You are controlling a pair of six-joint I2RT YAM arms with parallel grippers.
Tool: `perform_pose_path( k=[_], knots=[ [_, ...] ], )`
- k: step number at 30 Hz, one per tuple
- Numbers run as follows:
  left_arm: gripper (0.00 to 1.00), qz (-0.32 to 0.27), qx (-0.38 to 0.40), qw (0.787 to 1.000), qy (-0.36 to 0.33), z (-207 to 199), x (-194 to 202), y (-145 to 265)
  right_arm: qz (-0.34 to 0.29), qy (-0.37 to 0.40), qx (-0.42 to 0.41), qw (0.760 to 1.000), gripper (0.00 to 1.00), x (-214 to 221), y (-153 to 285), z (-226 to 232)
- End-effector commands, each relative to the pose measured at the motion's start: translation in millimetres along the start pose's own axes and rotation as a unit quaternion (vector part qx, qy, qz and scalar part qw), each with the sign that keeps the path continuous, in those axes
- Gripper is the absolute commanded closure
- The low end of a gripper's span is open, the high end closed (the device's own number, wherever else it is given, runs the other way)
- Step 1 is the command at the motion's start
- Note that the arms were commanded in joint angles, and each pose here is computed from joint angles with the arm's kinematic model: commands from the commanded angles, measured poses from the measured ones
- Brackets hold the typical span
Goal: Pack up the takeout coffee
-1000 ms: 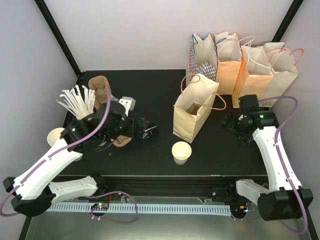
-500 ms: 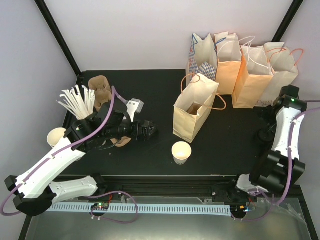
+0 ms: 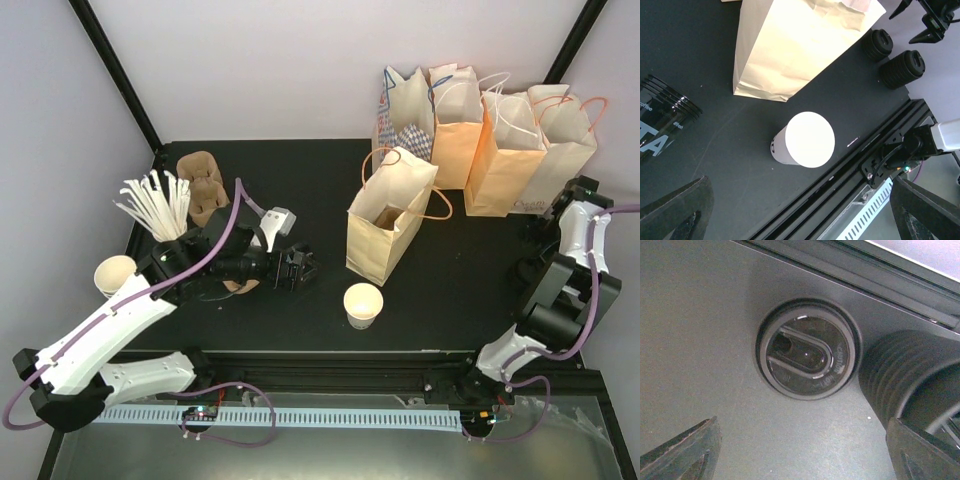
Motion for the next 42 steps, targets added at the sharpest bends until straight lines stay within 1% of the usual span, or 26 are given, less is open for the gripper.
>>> perform_pose_path(
  k=[1, 5, 19, 24, 27, 32, 37, 42],
  knots=[
    [0.01, -0.001, 0.017, 1.0, -0.007, -2, 2, 2, -0.006, -0.016, -0.019, 1.0, 0.08, -18, -7, 6],
    [0.01, -0.003, 0.019, 1.0, -0.007, -2, 2, 2, 0.013, -0.021, -0.027, 0.999, 0.08, -21, -21, 5],
    [0.01, 0.003, 0.018, 1.0, -0.012, -2, 1, -3, 0.041, -0.037, -0.024, 0.998, 0.09, -23, -56, 0],
    [0.01, 0.004, 0.013, 1.0, -0.014, -1, 0, -5, 0.042, -0.046, -0.014, 0.998, 0.12, -22, -63, -2],
    [0.01, 0.005, 0.011, 1.0, -0.014, -1, -1, -6, 0.042, -0.051, 0.0, 0.998, 0.13, -21, -66, -5],
    [0.01, 0.008, 0.01, 1.0, -0.014, -1, -2, -9, 0.046, -0.05, 0.001, 0.998, 0.13, -17, -74, -6],
    [0.01, 0.011, 0.007, 1.0, -0.015, -1, -3, -9, 0.048, -0.05, 0.003, 0.998, 0.18, -17, -79, -6],
    [0.01, 0.012, 0.004, 1.0, -0.016, -1, -3, -9, 0.042, -0.053, 0.0, 0.998, 0.25, -19, -75, -5]
  ],
)
Point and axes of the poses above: each gripper's point midway between its finger pads, its own y axis back along the fingers, its own z axis along the line the jaws close on, x = y × z, the point moved 7 cm from there along y, back along the fingers, and after that the axes turned 4 degrees about y, right-handed, at the moved point
